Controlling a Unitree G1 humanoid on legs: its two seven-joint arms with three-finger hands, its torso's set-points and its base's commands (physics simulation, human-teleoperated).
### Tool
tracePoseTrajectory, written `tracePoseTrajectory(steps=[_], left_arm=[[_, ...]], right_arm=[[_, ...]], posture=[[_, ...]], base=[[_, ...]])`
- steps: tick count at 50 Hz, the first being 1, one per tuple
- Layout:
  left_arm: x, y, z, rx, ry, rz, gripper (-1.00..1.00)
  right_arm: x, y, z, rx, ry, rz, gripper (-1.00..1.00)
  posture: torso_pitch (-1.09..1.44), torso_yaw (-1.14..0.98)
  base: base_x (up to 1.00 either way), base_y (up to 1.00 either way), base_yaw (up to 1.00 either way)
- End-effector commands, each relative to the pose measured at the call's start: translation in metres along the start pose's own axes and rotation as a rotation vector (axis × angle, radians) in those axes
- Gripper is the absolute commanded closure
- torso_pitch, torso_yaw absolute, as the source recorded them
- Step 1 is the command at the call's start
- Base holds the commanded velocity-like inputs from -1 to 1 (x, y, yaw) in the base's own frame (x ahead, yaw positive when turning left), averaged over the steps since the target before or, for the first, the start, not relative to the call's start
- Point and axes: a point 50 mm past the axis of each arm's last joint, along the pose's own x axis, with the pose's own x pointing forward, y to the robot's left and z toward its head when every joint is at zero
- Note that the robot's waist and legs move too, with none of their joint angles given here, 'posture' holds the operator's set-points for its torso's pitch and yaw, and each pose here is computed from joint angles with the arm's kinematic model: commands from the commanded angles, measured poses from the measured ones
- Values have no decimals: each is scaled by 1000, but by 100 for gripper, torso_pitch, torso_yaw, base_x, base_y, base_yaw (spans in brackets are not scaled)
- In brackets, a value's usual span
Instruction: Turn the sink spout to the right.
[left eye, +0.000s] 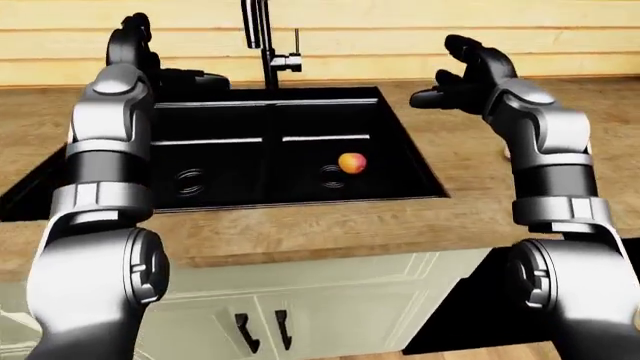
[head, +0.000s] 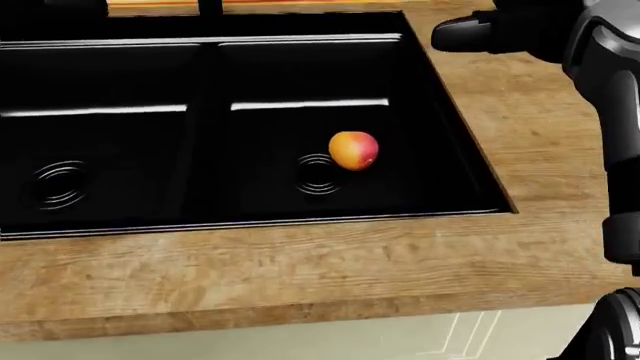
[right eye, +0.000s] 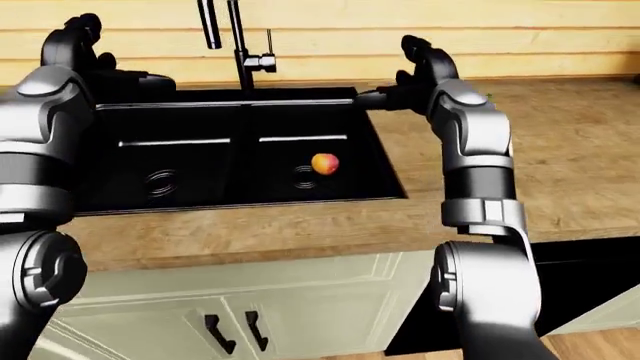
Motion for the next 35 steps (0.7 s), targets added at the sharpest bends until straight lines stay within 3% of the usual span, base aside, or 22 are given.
tracePoseTrajectory(steps=[1, 19, 20, 26, 35], left_arm=[[-4, 12, 31, -13, -114, 35, -100], [-6, 19, 34, -14, -120, 51, -100], [-6, 19, 33, 11, -108, 54, -100], [-6, 22, 32, -69, -102, 21, -100], [-8, 28, 35, -78, -115, 24, -100]], right_arm=[[-4, 4, 30, -20, -106, 9, -100], [-5, 4, 31, -19, -116, 12, -100], [-5, 4, 30, -23, -118, 15, -100], [-4, 5, 32, -20, -120, 18, -100], [-6, 5, 35, -22, -122, 18, -100]], posture=[[0, 0], [0, 0], [0, 0], [0, 0], [0, 0]], base=[[30, 0, 0], [31, 0, 0], [0, 0, 0], [0, 0, 0], [0, 0, 0]])
